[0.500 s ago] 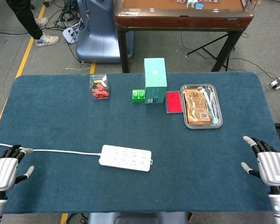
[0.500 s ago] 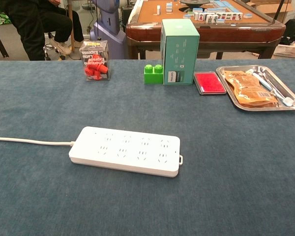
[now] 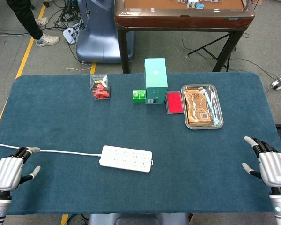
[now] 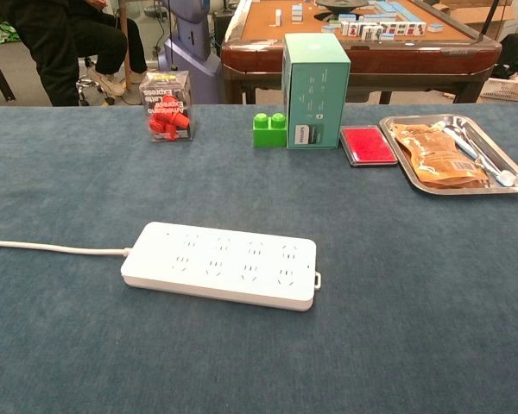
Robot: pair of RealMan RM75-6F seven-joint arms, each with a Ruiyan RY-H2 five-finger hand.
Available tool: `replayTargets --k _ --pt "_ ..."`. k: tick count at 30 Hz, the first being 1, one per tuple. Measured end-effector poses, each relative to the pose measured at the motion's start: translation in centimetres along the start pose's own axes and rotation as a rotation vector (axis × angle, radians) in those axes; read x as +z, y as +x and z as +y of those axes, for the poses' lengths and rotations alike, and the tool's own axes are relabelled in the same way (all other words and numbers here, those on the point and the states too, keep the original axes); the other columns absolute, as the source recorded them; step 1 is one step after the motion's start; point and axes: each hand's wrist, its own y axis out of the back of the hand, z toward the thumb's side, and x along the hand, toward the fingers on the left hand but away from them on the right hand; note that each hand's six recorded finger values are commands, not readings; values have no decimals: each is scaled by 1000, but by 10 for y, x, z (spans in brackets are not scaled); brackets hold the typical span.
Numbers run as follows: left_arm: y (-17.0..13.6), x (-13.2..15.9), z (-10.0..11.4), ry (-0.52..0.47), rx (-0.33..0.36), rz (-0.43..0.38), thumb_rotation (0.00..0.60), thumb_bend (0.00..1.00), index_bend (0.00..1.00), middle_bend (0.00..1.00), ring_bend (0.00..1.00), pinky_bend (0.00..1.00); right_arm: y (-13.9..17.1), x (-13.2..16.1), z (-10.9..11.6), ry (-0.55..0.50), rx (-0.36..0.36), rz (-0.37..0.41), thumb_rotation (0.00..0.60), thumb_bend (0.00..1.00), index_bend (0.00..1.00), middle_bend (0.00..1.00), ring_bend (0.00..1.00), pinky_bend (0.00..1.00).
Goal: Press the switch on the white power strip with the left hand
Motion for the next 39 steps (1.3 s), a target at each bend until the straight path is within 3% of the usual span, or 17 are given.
replayTargets --k 6,11,16,27,32,39 --pt "10 31 11 -139 -14 -93 600 279 324 802 734 981 -2 3 0 2 4 4 600 143 199 254 251 439" --pt "21 73 27 -253 -41 -232 600 353 325 920 870 1000 -4 6 2 0 1 9 600 143 199 254 251 439" --pt "27 115 34 -267 -79 -392 600 413 321 981 985 1000 -3 8 9 -6 -8 15 600 144 199 254 251 439" --pt "35 189 19 -259 -260 -599 600 585 320 1000 1000 1000 3 4 28 -13 -48 1 600 145 199 256 251 439" --pt "39 205 5 -196 -290 -639 600 649 309 1000 1000 1000 6 1 32 -18 -53 -10 600 145 199 256 251 439" --pt "50 222 -18 -107 -354 -638 600 653 304 1000 1000 1000 6 0 31 -16 -47 -15 600 145 199 256 251 439"
